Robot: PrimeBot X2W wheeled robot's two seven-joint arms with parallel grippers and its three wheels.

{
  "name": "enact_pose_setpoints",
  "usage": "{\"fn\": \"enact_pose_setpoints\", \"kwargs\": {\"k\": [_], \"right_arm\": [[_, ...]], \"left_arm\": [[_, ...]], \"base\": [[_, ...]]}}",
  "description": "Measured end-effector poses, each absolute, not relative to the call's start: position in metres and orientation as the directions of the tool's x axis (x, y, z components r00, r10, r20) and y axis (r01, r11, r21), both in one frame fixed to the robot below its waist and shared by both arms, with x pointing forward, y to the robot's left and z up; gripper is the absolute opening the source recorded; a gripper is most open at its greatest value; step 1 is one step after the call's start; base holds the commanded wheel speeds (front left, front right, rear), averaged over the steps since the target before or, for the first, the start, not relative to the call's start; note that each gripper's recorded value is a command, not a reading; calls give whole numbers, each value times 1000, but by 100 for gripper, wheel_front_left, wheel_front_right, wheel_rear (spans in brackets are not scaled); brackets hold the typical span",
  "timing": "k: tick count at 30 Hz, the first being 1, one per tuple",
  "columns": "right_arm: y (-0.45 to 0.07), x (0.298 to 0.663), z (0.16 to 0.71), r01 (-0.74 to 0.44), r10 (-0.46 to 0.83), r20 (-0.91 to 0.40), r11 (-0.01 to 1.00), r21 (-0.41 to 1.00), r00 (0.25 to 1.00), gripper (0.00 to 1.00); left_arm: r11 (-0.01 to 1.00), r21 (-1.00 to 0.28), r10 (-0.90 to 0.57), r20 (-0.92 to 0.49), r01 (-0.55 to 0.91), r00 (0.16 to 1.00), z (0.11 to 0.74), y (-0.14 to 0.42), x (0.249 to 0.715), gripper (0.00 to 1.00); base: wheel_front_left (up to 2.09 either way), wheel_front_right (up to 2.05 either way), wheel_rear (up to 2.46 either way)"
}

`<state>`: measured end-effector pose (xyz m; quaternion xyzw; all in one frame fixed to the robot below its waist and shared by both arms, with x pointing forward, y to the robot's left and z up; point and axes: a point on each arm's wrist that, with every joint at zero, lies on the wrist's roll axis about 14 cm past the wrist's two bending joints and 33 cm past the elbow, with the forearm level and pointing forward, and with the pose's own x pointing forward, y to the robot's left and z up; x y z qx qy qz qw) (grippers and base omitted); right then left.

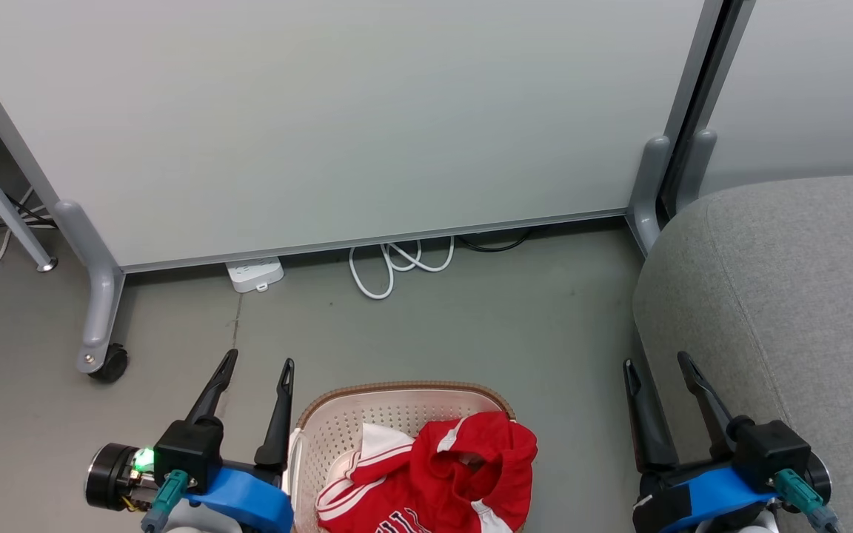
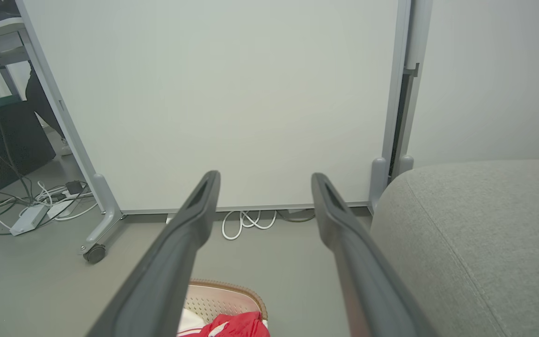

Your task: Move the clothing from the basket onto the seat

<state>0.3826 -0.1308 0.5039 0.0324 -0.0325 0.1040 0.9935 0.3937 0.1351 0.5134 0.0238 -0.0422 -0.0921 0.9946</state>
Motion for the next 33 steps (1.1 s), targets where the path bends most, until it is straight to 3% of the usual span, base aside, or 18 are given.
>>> {"fn": "enact_pose_setpoints", "kwargs": {"k": [18,33], "right_arm": [[-132,383,498,-204,201,54,977,63,978,100],[-148,401,494,-159,157,44,986,54,987,100]], "left_arm": [[982,47,-187,64,184,980,508,135,394,100],[910,59,-410,-25,411,912,482,68,420,100]], "base": [[0,0,0],[0,0,0]]}}
